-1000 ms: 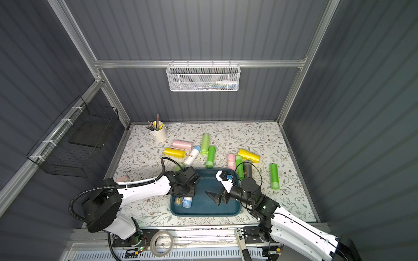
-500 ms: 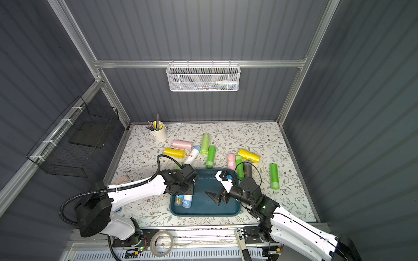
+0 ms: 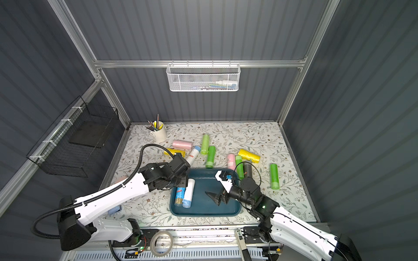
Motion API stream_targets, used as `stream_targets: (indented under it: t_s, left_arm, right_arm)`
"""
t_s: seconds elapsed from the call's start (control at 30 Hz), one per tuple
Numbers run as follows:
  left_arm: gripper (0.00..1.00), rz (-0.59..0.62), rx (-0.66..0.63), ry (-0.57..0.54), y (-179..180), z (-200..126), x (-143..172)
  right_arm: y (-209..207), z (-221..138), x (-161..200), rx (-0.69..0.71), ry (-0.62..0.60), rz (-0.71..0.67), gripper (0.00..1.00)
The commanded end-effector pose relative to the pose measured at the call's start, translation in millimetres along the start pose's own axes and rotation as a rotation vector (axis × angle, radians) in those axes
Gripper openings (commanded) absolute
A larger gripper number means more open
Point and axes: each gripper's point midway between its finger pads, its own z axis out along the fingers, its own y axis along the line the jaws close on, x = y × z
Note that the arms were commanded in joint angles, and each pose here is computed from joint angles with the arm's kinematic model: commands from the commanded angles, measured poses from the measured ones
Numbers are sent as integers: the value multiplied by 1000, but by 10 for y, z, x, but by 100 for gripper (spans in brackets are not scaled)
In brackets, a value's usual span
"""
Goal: Put the roll of trash bags into the storage box
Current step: Place the roll of trash bags in the storage box, then pick up the roll of trash bags from the center of the board.
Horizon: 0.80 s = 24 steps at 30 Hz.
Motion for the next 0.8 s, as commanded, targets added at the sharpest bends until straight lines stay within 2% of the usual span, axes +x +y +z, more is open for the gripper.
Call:
stream_targets:
  t_s: [0.0, 0.1, 0.27, 0.37, 0.5, 0.57, 0.67, 0.77]
  left_arm:
    - [62, 56, -203, 78, 610, 17, 64]
    - [62, -5, -192, 104, 914, 148, 11]
    - [63, -12, -52, 141, 906, 462, -76]
    - [64, -50, -72, 169, 1002, 624, -117]
    - [66, -181, -19, 83, 1032, 758, -454]
    - [67, -208, -1, 60, 974, 835, -622]
    - [67, -279, -50, 91, 977, 1048, -772]
    - [65, -428, -158, 81, 1095, 1276, -911]
  right_arm:
    - [14, 0, -6, -6, -5, 0, 99]
    - [16, -11, -13, -5, -9, 1, 99]
    - [19, -14, -16, -6, -13, 0, 99]
    - [19, -7, -9, -8, -7, 2, 99]
    - [22, -1, -3, -10, -8, 1, 99]
    - [12, 8, 8, -6, -3, 1, 99]
    - [6, 23, 23, -5, 5, 1, 99]
    - [11, 24, 25, -7, 8, 0, 99]
